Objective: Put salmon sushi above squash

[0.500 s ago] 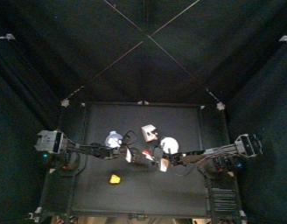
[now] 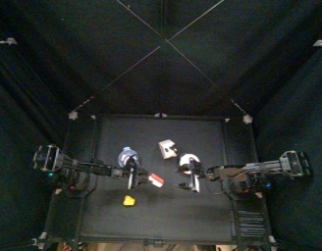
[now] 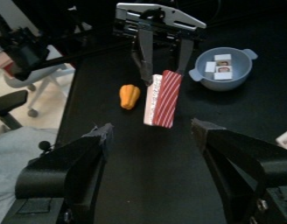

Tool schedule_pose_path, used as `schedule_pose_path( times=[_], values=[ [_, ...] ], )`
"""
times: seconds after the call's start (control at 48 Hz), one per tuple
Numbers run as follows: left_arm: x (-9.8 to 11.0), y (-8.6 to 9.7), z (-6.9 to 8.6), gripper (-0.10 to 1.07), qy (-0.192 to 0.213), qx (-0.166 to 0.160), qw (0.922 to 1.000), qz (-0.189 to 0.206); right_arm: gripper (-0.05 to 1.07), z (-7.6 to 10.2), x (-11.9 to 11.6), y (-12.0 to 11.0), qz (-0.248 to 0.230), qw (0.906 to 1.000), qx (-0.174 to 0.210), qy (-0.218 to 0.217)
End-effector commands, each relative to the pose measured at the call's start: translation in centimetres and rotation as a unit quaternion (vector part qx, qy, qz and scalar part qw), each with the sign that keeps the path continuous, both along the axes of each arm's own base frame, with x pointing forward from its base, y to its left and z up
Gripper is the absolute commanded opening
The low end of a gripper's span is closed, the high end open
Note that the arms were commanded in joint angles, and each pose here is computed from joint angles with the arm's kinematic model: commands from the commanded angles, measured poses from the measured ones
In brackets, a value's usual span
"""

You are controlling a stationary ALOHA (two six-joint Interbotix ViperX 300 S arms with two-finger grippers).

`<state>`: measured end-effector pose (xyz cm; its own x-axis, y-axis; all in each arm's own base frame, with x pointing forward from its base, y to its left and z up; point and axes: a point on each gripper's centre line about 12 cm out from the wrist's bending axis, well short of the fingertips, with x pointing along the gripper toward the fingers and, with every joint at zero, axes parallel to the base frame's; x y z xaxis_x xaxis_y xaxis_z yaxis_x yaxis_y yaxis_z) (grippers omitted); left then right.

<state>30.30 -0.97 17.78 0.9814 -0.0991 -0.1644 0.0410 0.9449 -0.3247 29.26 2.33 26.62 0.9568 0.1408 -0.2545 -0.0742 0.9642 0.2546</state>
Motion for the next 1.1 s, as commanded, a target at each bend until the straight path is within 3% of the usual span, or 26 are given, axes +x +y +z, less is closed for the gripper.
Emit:
schedule_pose_path(
  times=[0.0,0.208,0.333,0.458,0.583,0.812,1.083],
  values=[
    [-1.5,-0.1,-0.1,0.54,-0.006,0.044,0.9989,-0.012,1.01,0.3,-0.1,0.6,0.021,0.9994,0.010,-0.026],
    [-4.6,0.0,-2.6,0.54,0.034,0.146,0.9883,-0.025,1.01,-0.7,0.1,0.9,0.029,0.9993,0.014,-0.018],
    [-5.6,0.5,-4.1,0.54,0.072,0.184,0.9800,-0.021,1.01,-0.9,0.0,1.0,0.030,0.9993,0.016,-0.014],
    [-6.1,0.7,-5.4,0.54,0.111,0.184,0.9767,-0.007,1.01,-0.9,0.0,1.1,0.029,0.9993,0.021,-0.014],
    [-6.5,0.7,-5.9,0.54,0.124,0.185,0.9750,-0.004,1.01,-1.1,0.0,1.0,0.028,0.9993,0.022,-0.012],
    [-6.4,-0.3,-6.7,0.54,0.137,0.189,0.9720,-0.026,1.01,-0.9,0.1,1.1,0.029,0.9993,0.020,-0.014],
    [-6.6,-1.2,-8.6,0.55,0.174,0.193,0.9640,-0.053,1.01,-1.1,0.2,1.0,0.028,0.9993,0.021,-0.011]
  ],
)
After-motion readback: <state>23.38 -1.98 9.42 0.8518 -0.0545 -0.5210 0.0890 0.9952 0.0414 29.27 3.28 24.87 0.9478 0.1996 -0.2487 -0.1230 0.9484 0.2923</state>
